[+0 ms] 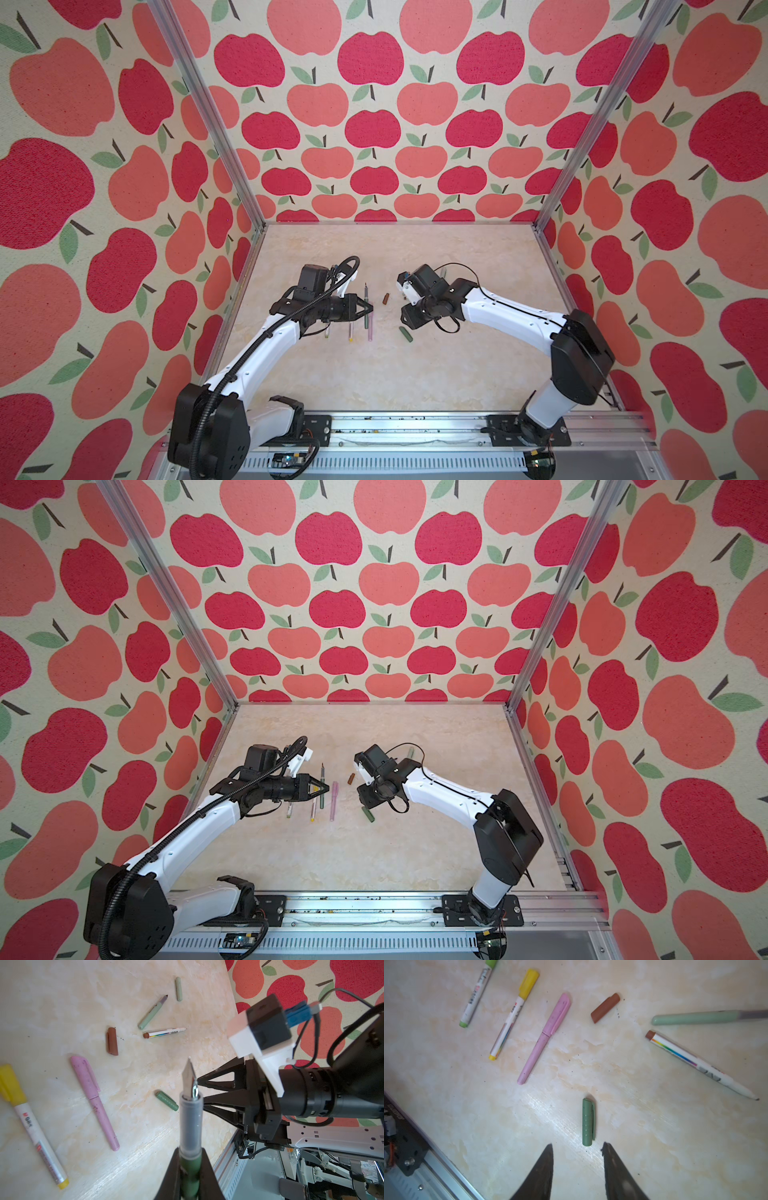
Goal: Insert the pens into the pen caps
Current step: 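Grasp the green cap on the table with the right gripper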
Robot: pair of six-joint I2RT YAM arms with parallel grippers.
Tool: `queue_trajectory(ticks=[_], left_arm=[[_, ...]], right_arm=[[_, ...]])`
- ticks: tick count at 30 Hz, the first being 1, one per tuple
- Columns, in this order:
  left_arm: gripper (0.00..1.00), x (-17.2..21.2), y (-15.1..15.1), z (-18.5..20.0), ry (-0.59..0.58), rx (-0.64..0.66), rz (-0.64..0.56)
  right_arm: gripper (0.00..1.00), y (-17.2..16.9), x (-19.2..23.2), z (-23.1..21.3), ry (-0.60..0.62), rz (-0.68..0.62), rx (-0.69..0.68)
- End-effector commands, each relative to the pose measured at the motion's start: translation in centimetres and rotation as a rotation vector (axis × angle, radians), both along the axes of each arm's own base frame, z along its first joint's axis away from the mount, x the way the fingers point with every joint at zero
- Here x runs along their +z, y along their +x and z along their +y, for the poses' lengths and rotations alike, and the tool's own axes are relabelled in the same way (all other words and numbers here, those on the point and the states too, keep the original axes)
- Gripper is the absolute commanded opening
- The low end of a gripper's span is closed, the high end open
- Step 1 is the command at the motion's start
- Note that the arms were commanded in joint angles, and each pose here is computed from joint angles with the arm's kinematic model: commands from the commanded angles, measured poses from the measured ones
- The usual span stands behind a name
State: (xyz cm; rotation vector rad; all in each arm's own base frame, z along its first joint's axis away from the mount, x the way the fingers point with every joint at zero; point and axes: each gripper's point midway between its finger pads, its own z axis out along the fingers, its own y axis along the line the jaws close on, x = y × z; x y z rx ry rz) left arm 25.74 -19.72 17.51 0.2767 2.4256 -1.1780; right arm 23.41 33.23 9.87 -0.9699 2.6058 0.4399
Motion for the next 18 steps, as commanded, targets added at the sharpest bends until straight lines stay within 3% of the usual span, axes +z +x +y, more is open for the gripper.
queue_trajectory(ticks=[1, 4, 10, 18], left_arm=[[0.0, -1.1, -0.9, 1.0, 0.026, 0.046, 0.043], [0.0, -1.4, -1.2, 1.2, 0.012, 0.067, 0.04], [0.0, -2.4, -1.2, 1.0, -0.021, 0.082, 0.052], [0.0, -2.6, -0.6, 0.6, -0.04, 0.074, 0.055]], right_arm=[[0.42, -0.1, -1.0, -0.4, -0.112, -0.033, 0.051], [0.41, -0.6, -2.4, 0.2, -0.14, -0.014, 0.075], [0.3, -0.7, -5.3, 0.1, -0.204, 0.022, 0.082], [0.28, -0.5, -6.7, 0.5, -0.223, 0.034, 0.089]])
